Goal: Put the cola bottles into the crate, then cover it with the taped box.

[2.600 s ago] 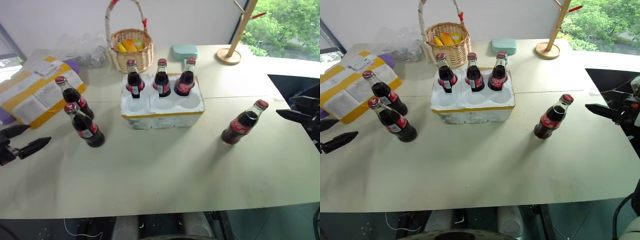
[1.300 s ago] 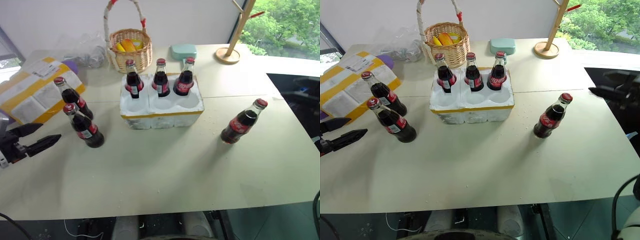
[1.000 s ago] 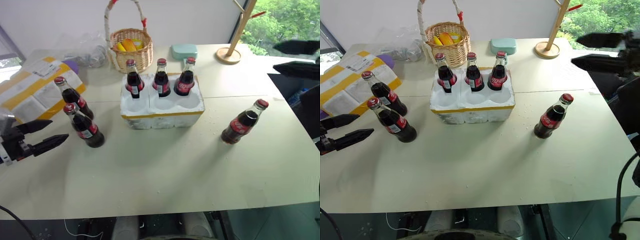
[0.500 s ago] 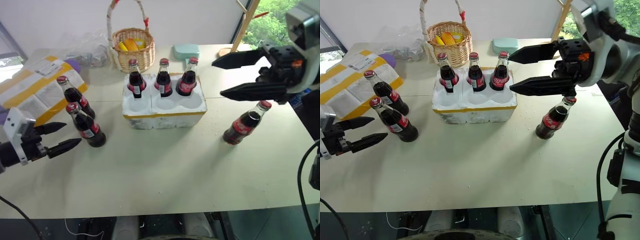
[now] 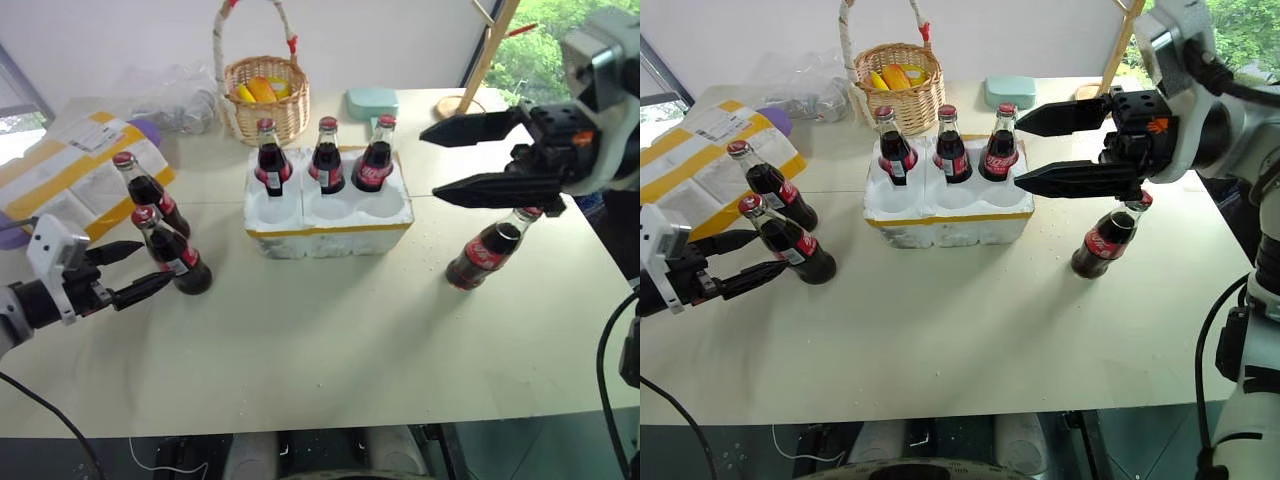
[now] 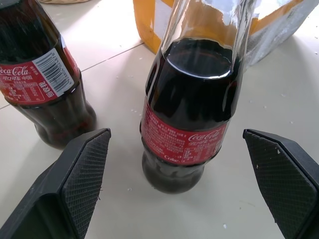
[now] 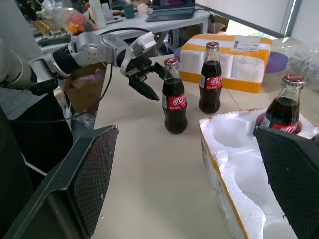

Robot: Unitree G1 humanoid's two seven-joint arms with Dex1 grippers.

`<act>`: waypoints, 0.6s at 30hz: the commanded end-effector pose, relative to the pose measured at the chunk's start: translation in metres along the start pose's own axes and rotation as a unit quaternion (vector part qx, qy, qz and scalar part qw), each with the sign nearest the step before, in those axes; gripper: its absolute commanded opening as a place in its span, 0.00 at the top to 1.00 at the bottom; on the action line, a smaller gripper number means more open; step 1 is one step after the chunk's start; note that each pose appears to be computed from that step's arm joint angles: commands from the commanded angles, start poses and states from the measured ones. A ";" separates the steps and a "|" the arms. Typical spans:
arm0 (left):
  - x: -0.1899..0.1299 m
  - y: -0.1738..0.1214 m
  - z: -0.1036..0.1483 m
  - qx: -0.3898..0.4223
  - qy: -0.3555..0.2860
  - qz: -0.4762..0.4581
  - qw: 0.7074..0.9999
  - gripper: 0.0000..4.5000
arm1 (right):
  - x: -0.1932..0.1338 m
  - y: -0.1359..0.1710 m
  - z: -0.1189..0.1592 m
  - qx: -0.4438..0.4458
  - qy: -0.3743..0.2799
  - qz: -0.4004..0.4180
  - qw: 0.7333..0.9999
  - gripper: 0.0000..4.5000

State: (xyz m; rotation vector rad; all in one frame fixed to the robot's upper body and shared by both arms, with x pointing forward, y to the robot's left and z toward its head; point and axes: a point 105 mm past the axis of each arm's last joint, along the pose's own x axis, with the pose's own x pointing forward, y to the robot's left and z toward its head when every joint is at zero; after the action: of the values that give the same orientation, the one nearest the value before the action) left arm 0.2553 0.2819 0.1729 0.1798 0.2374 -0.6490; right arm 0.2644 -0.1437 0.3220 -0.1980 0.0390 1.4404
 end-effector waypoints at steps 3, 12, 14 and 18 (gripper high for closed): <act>-0.006 0.003 0.013 0.026 -0.010 0.009 1.000 0.01 | -0.008 0.001 0.014 -0.037 -0.014 -0.013 0.999 0.00; 0.021 -0.002 -0.007 0.024 -0.001 0.001 1.000 0.01 | -0.008 0.004 0.012 -0.036 -0.014 -0.008 0.999 0.00; 0.027 0.000 -0.008 0.020 -0.007 0.008 1.000 0.01 | -0.008 0.004 0.012 -0.035 -0.014 -0.008 0.999 0.00; 0.040 0.006 -0.011 0.013 -0.019 0.021 1.000 0.01 | -0.008 0.007 0.010 -0.033 -0.014 -0.006 0.999 0.00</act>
State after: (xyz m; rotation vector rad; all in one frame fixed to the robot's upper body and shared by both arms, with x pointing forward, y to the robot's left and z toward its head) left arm 0.2841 0.2650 0.1484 0.1701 0.2125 -0.6328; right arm 0.2642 -0.1475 0.3203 -0.1941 0.0242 1.4316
